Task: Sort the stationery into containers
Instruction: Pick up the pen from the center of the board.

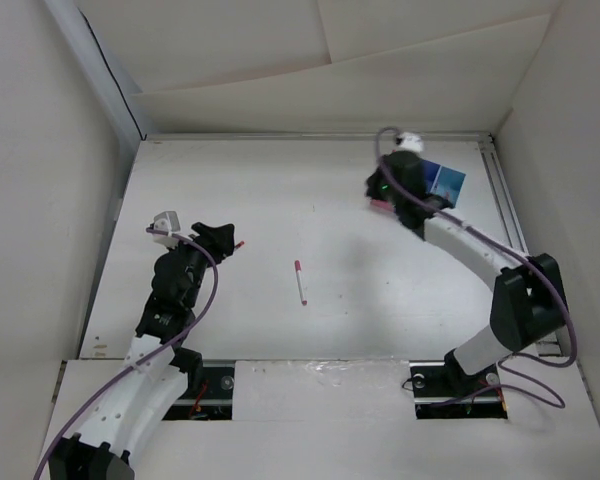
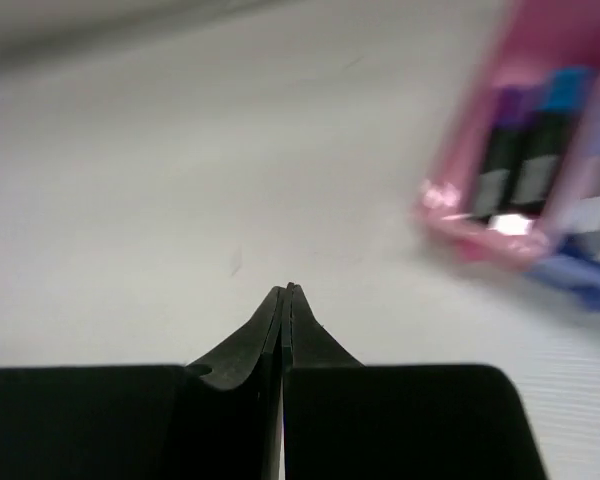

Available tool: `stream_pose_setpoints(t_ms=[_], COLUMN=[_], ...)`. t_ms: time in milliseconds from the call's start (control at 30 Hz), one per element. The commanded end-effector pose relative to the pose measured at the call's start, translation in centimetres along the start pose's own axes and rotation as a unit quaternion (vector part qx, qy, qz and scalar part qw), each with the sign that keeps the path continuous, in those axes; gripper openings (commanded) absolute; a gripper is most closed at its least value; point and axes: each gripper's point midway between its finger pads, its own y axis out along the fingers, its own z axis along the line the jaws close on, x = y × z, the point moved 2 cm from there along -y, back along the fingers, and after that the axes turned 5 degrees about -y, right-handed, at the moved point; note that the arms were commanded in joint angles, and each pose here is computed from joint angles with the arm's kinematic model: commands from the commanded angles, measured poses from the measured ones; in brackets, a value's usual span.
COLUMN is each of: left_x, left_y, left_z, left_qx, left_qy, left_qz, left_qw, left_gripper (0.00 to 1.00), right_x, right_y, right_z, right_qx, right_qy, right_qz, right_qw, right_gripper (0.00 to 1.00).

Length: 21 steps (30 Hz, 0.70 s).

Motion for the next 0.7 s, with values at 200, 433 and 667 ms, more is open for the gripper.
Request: stream_pose_setpoints(t_ms=[200,433,667], left_x=[1.8,2.4,2.5], left_y=[0.5,0.3,0.1], left_z=[-1.6,-1.7,-1.7], left_qx=[-0.019,-0.019,-0.019], left_qy=[0.0,-0.002,-0.002], left_qz=[-0.029,-0.042,-0.042], left_qw=[0.999,0.999,0.999], left_gripper=[0.57,0.57,0.57], right_x=[-18.5,-25.1,-26.6], right_y=[-6.8,-7.2,-6.6], right_z=[15.3,15.8,15.1], right_qx=[0.164,0.15,0.109], right_qy=[-0.211,-0.241,-0.255], right_qz=[0.149,0.211,0.212], right_qw=[0.952,0.935,0.937], right_gripper=[0.58,0.58,0.41])
